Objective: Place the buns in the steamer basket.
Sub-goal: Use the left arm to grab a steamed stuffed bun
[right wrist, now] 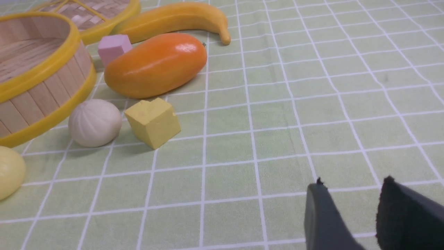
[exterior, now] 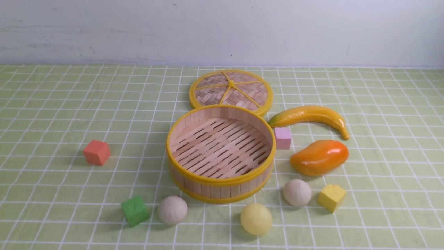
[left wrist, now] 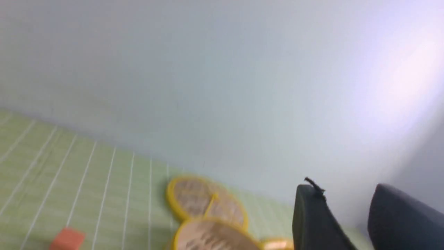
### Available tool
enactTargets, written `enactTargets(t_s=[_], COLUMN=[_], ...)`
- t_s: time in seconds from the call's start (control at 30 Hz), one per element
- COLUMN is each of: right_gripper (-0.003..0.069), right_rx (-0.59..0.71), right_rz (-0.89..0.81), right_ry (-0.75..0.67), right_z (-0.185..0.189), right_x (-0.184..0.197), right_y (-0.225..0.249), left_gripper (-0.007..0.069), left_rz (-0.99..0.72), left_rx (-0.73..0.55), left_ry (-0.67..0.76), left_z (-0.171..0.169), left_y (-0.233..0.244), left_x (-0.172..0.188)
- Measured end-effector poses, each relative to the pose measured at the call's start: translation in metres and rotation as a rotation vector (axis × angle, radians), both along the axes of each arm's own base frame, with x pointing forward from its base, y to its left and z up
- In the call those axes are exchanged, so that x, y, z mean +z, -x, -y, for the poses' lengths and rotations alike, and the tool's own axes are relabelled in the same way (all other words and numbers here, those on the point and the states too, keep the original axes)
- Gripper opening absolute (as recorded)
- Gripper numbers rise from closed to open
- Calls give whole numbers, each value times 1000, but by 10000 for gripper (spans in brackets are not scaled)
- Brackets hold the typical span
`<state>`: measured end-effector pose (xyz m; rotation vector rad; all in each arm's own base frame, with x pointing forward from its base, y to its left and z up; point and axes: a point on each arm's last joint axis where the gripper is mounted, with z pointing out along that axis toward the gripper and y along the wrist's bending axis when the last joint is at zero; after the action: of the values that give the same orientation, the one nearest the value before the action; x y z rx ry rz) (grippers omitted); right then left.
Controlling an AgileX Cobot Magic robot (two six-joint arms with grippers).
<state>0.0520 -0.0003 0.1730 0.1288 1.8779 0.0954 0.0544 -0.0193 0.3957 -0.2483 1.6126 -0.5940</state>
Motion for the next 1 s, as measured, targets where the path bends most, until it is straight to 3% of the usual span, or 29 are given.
enactTargets(t_s=[0.17, 0.27, 1.0], right_gripper=[239, 239, 239], right_rx=[0, 0, 0], right_rz=[0, 0, 0], right_ry=[0, 0, 0], right_z=[0, 0, 0], right_x=[0, 0, 0], right_y=[0, 0, 0], left_gripper=[238, 238, 238], left_rz=[-251, -307, -392], left_rx=[-22, -21, -2], left_ry=[-104, -121, -126], left_z=[2, 2, 2], left_y=[-35, -47, -90], left_x=[-18, -23, -37])
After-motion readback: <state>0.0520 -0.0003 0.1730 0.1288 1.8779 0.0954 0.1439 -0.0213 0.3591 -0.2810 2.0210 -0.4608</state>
